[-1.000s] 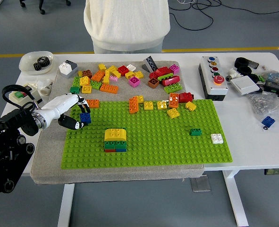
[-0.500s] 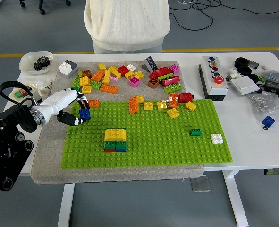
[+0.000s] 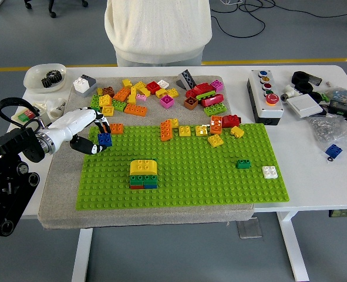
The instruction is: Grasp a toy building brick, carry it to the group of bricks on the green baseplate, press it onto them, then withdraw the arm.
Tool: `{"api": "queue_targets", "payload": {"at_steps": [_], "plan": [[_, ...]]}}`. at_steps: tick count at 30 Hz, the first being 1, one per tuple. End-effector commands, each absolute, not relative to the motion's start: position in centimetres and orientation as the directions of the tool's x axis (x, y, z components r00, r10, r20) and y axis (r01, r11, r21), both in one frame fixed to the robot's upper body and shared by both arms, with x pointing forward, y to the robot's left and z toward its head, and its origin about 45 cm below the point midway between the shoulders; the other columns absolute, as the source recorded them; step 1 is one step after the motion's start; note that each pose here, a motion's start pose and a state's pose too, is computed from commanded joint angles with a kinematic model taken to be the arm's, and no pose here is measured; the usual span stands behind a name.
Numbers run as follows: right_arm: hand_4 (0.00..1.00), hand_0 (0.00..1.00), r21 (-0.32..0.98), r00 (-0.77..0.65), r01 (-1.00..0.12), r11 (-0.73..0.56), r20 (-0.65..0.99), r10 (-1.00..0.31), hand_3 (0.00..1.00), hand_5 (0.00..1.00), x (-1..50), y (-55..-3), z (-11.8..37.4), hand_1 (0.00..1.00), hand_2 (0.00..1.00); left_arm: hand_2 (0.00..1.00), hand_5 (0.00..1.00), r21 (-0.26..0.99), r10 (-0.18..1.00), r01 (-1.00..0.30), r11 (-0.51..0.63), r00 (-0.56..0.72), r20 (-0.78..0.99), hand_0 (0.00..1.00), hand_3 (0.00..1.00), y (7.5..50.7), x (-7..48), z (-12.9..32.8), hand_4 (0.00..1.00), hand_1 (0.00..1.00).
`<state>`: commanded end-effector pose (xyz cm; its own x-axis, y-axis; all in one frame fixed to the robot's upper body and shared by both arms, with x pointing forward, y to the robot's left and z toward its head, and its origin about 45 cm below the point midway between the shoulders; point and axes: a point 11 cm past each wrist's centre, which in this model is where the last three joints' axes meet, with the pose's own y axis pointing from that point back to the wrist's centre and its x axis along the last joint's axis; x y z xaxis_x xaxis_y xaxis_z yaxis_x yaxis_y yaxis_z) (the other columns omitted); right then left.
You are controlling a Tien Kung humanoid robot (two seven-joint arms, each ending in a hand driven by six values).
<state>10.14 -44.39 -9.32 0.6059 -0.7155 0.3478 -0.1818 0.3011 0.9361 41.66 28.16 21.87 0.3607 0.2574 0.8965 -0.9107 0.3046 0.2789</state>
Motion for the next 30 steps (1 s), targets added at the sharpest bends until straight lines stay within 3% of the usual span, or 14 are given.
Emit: {"api": "queue_targets", "payload": {"at_steps": [30], "plan": [[0.896,0.749,0.937,0.603,-0.174,0.303,0.344,-0.72,0.633,0.478,9.9,-44.4,-9.4,0.648,0.728,0.5,0.002,0.271,0.17,-0.899,0.345,0.344,0.923,0.998,0.525,27.9,41.4,23.9,0.769,0.71]]}}
